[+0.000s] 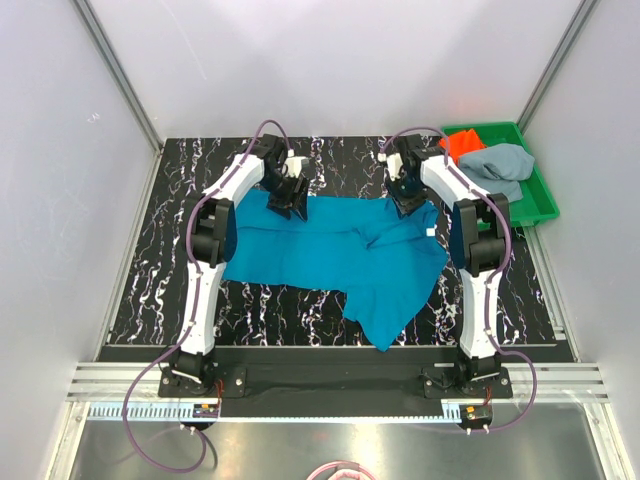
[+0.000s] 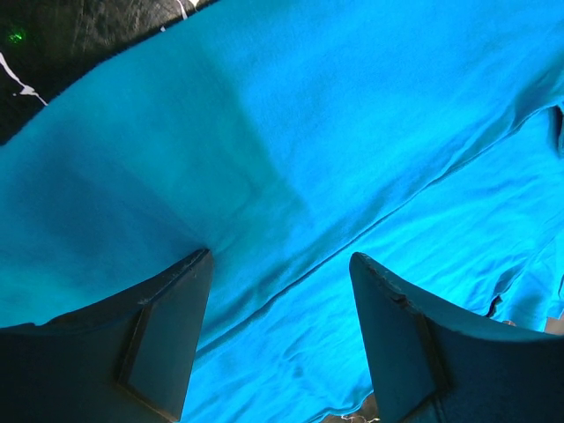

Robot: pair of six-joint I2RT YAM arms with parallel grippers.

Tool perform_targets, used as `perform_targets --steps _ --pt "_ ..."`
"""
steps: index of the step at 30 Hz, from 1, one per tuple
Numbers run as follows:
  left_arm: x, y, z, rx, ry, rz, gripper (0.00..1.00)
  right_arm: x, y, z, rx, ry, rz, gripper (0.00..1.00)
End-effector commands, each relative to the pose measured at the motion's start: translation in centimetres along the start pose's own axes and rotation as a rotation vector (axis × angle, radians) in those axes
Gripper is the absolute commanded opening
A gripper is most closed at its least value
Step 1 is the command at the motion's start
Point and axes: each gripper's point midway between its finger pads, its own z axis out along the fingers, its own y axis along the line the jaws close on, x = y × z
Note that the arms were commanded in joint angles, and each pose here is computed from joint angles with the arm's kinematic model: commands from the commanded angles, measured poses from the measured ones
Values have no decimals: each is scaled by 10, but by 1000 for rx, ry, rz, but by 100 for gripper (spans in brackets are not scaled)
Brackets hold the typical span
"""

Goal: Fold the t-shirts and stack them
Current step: Fold the tshirt

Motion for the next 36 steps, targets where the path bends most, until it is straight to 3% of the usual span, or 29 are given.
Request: perform_targets --steps 1,14,24,28,36 --pt "3 6 9 18 13 -26 70 -4 -1 -12 0 -8 3 37" --pt "-12 8 6 40 -31 -34 70 57 23 -40 -55 96 17 37" --pt "-17 7 8 59 -45 -49 70 91 36 -85 -43 62 41 38" --pt "-15 8 6 50 -41 -44 70 79 27 -76 -14 38 21 38" --pt "4 7 -1 10 -1 -37 69 5 26 -33 -113 -30 75 38"
